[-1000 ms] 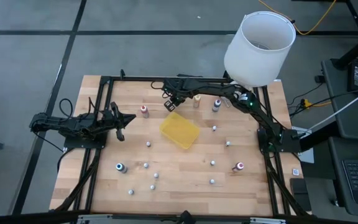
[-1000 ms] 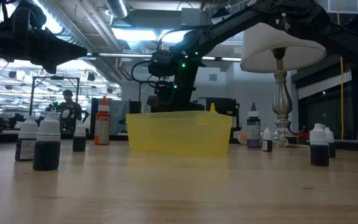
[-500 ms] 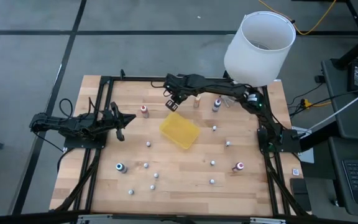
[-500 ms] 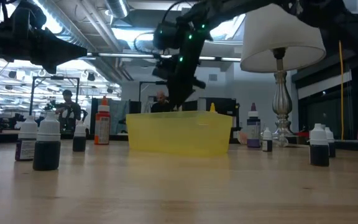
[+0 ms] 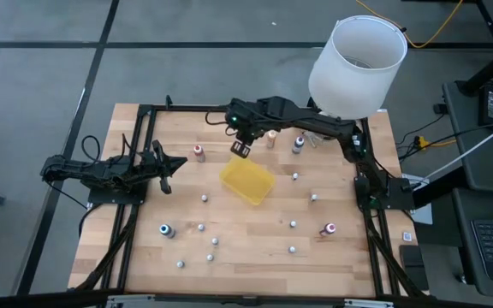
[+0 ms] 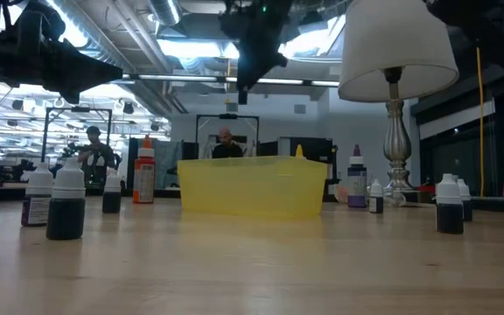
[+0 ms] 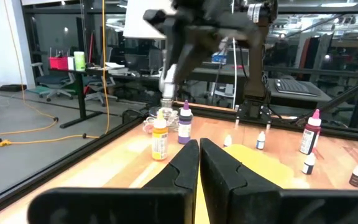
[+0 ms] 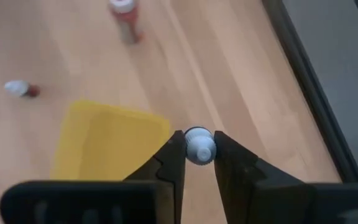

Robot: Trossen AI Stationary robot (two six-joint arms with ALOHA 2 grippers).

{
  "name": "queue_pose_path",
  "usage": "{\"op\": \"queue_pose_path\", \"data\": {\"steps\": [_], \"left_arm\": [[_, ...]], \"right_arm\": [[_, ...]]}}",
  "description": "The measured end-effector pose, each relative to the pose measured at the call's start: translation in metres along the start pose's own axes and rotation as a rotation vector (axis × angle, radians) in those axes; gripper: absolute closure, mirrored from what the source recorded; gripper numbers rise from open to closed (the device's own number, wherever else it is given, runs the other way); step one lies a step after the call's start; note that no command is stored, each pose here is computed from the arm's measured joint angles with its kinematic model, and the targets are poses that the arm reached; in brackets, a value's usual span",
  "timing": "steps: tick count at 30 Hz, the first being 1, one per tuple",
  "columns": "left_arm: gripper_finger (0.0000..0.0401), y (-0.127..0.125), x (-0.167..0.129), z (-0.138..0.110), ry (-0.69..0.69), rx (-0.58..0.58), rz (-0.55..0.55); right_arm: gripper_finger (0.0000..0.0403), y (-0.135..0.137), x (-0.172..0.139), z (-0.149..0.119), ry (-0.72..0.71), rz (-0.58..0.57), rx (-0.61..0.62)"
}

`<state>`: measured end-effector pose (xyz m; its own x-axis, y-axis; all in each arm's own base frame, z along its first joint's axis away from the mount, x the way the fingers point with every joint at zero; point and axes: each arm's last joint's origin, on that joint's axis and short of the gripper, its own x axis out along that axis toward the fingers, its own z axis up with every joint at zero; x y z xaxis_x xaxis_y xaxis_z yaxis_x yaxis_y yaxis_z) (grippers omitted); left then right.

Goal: Pick & Place food coloring
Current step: Put the small black food coloring bottle into the yellow bin

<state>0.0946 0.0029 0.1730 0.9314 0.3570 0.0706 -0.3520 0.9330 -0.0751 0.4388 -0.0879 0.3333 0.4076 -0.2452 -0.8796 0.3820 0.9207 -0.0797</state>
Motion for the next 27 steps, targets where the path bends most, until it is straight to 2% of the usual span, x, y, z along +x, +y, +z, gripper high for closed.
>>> {"op": "queue_pose_path", "data": {"steps": [6,14,19,27], "left_arm": [[0.0393,0.0,0.0,0.0,0.0,0.0,0.0],[0.0389,0.0,0.0,0.0,0.0,0.0,0.0],[0.0391,0.0,0.0,0.0,0.0,0.0,0.0],[0.039,0.0,0.0,0.0,0.0,0.0,0.0]], "right_arm": [[0.0329,0.026,-0.03,-0.014,0.007,0.033,-0.114],[0.0335,0.071,-0.043,-0.027,-0.003,0.086,-0.242],[0.033,0.095,-0.037,-0.038,0.018,0.107,-0.294],[0.0335,0.114,-0.013,-0.058,0.102,0.101,-0.31]]}}
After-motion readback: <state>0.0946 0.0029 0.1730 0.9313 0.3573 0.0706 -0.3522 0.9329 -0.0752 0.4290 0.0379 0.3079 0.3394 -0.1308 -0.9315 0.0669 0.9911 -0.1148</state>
